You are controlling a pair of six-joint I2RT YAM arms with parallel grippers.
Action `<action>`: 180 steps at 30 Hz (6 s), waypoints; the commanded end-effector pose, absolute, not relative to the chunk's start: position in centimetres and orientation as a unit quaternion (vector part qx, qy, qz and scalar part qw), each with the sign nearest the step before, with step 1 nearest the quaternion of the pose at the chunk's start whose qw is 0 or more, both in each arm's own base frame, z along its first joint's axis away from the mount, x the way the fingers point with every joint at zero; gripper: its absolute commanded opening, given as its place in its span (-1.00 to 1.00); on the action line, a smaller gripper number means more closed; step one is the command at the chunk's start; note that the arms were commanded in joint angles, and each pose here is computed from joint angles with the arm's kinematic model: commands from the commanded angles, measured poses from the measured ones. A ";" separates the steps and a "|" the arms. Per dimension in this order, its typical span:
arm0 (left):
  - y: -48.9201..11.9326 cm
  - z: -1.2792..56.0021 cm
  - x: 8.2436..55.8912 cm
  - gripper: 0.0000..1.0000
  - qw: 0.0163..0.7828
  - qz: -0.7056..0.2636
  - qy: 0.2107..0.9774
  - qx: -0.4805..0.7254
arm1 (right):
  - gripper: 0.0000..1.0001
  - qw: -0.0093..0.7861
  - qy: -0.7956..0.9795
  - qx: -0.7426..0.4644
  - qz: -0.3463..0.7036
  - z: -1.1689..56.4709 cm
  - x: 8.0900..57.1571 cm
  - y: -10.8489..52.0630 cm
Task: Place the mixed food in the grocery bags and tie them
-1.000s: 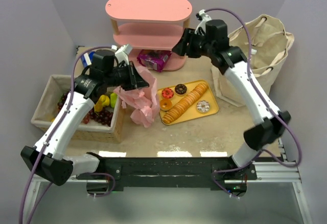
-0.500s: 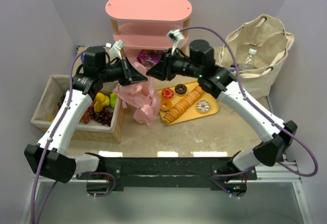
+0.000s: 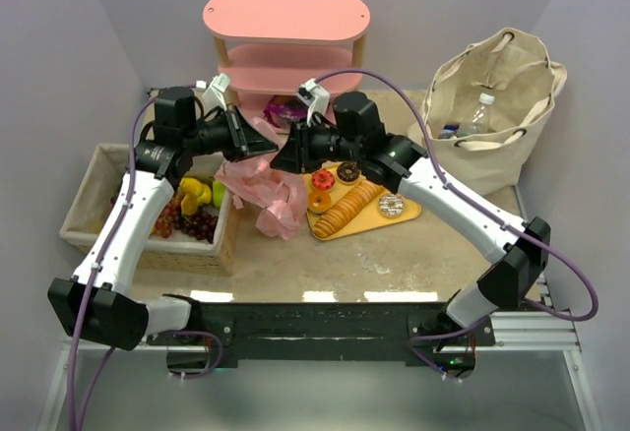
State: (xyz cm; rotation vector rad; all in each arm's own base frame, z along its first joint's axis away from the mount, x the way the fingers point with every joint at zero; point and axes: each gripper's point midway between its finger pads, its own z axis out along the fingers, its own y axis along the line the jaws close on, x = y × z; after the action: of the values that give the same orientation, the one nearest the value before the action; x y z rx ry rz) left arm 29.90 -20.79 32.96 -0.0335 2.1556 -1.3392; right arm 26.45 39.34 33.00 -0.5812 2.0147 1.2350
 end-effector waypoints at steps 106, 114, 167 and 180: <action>-15.8 33.2 35.9 -1.00 0.411 -0.440 0.796 -0.060 | -0.46 0.376 0.913 -0.062 0.144 22.1 37.5 17.0; -16.6 33.9 35.2 -1.00 0.386 -0.474 0.788 -0.073 | -0.50 0.501 0.770 -0.158 0.363 36.2 38.2 31.5; -14.4 36.9 37.0 -1.00 0.429 -0.521 0.727 -0.127 | 0.87 0.545 0.757 -0.176 0.315 28.9 40.8 40.2; -12.3 34.2 37.6 -1.00 0.452 -0.443 0.763 -0.129 | 0.68 0.415 0.865 -0.191 0.210 21.2 36.0 31.0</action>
State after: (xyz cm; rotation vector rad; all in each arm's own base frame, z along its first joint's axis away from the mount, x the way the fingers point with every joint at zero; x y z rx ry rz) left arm 37.53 -13.44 34.45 -0.3729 1.8793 -1.2194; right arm 36.66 33.45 33.61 -0.3753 1.8033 0.7217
